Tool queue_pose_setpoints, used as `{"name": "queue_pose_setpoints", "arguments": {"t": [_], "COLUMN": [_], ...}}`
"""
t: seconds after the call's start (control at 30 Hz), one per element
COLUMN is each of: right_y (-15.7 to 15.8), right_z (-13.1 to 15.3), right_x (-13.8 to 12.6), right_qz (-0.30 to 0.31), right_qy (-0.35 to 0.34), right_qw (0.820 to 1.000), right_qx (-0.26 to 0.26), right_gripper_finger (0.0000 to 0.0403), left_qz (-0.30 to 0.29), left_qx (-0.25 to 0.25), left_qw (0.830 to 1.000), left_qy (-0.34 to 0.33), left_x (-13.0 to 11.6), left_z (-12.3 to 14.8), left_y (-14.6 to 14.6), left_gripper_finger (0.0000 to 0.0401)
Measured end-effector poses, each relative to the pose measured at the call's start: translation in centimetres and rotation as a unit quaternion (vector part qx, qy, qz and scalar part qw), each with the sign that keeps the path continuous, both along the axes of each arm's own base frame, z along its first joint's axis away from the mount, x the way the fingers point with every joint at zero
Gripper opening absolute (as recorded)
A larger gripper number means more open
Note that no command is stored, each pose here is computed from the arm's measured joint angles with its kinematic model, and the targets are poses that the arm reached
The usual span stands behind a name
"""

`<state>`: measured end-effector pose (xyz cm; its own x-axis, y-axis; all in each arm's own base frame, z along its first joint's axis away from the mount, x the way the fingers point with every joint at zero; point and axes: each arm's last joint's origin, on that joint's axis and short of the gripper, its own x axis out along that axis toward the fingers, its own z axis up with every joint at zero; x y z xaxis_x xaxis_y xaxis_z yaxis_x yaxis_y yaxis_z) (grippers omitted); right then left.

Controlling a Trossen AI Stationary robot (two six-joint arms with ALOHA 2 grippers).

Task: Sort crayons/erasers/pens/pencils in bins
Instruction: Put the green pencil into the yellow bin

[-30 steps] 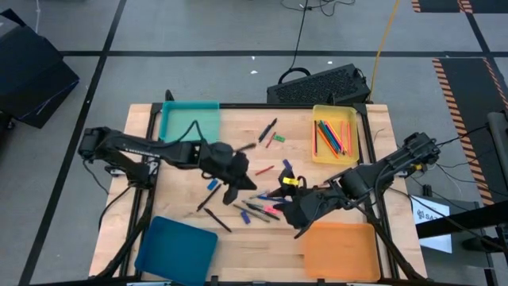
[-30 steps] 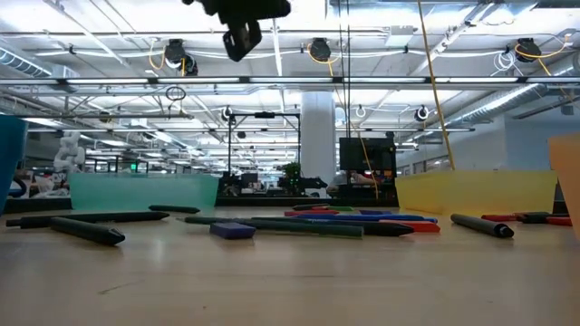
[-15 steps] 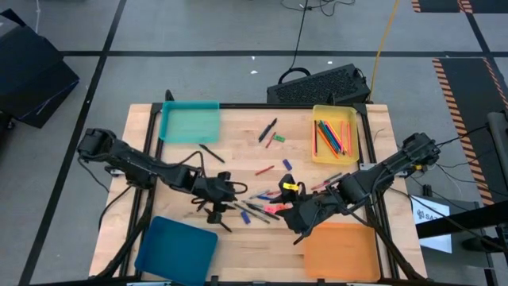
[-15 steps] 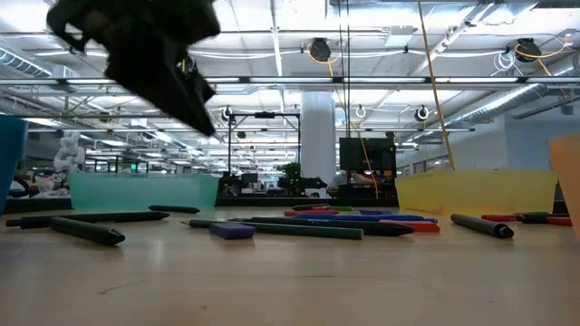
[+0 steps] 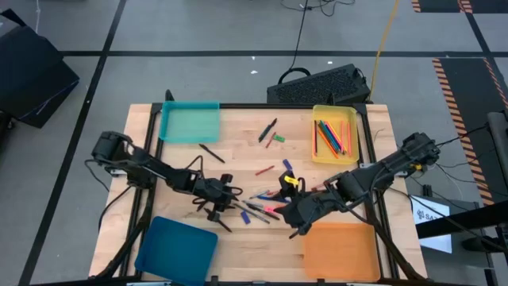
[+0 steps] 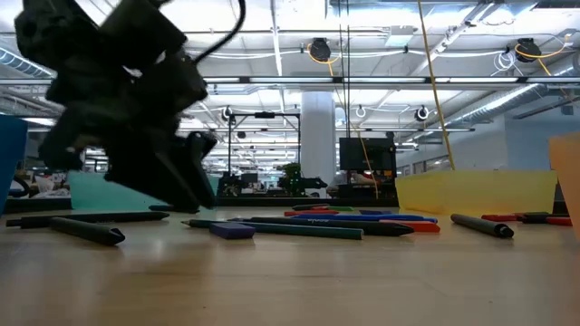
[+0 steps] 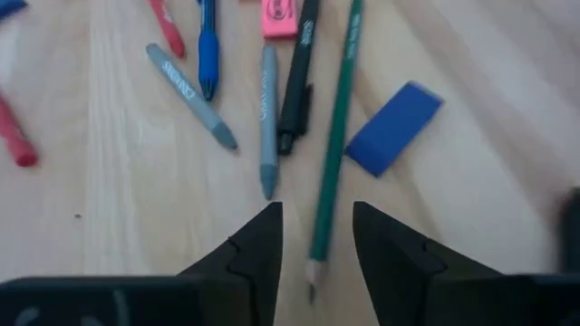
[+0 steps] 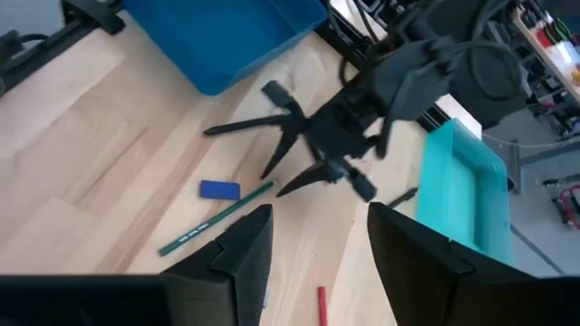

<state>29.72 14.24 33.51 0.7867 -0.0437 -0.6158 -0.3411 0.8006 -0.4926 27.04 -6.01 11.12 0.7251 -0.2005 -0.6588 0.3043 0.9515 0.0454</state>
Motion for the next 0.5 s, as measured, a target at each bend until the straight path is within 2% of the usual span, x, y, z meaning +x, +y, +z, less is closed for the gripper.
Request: {"name": "queue_pose_setpoints", "arguments": {"t": [0.23, 0.5], "right_y": [-0.6, -1.0], "right_z": [0.0, 0.0], "right_x": [0.3, 0.5], "right_qz": [-0.018, -0.026], "right_qy": [-0.002, -0.004], "right_qw": [1.0, 1.0], "right_qx": [0.011, 0.014], "right_gripper_finger": [0.0173, 0.0173], "left_qz": [-0.009, -0.036], "left_qx": [-0.043, -0.057], "left_qw": [0.999, 0.997], "left_qy": [0.004, -0.044], "left_x": [1.0, 1.9], "left_z": [-2.7, -4.6], "left_y": [0.1, -0.4], "left_gripper_finger": [0.0106, 0.005]}}
